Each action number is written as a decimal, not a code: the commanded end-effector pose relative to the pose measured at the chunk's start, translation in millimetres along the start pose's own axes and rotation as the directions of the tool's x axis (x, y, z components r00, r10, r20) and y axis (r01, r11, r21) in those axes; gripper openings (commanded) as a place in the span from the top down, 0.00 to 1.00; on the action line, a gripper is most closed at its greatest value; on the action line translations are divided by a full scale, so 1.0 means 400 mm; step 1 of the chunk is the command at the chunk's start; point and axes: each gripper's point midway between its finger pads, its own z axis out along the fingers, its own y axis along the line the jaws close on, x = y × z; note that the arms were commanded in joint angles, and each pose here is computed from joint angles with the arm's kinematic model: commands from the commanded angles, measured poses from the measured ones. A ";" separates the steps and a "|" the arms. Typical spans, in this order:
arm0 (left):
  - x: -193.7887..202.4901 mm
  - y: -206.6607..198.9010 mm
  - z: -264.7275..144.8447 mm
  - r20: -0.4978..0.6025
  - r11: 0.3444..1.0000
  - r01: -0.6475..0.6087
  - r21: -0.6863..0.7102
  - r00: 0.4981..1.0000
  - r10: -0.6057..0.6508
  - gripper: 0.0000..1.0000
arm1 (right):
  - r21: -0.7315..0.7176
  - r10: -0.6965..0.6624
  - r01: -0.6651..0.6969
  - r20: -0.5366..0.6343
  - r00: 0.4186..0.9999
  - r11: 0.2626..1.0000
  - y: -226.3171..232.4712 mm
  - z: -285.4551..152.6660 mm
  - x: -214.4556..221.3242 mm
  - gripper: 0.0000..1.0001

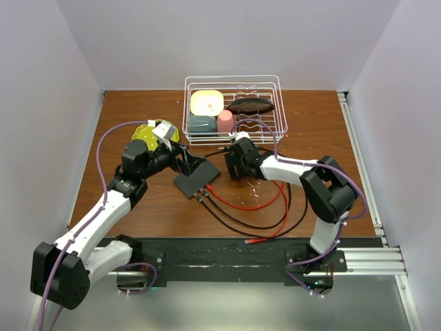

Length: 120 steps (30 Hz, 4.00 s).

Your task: Insert the plug into the switch port

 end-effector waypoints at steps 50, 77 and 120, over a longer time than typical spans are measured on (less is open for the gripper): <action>-0.043 -0.017 0.010 0.034 0.999 -0.042 0.030 0.999 0.041 0.02 | -0.097 0.137 -0.110 0.348 0.927 0.989 -0.113 -0.353 -0.217 1.00; 0.023 -0.276 0.098 0.055 0.856 0.049 0.515 0.994 -0.090 0.09 | -0.591 0.329 0.025 0.483 0.812 0.806 0.112 -0.623 -0.327 1.00; -0.277 -0.393 -0.062 0.363 0.886 0.054 0.460 0.900 -0.243 1.00 | -0.463 0.195 0.022 0.414 0.889 0.886 0.151 -0.482 -0.134 0.07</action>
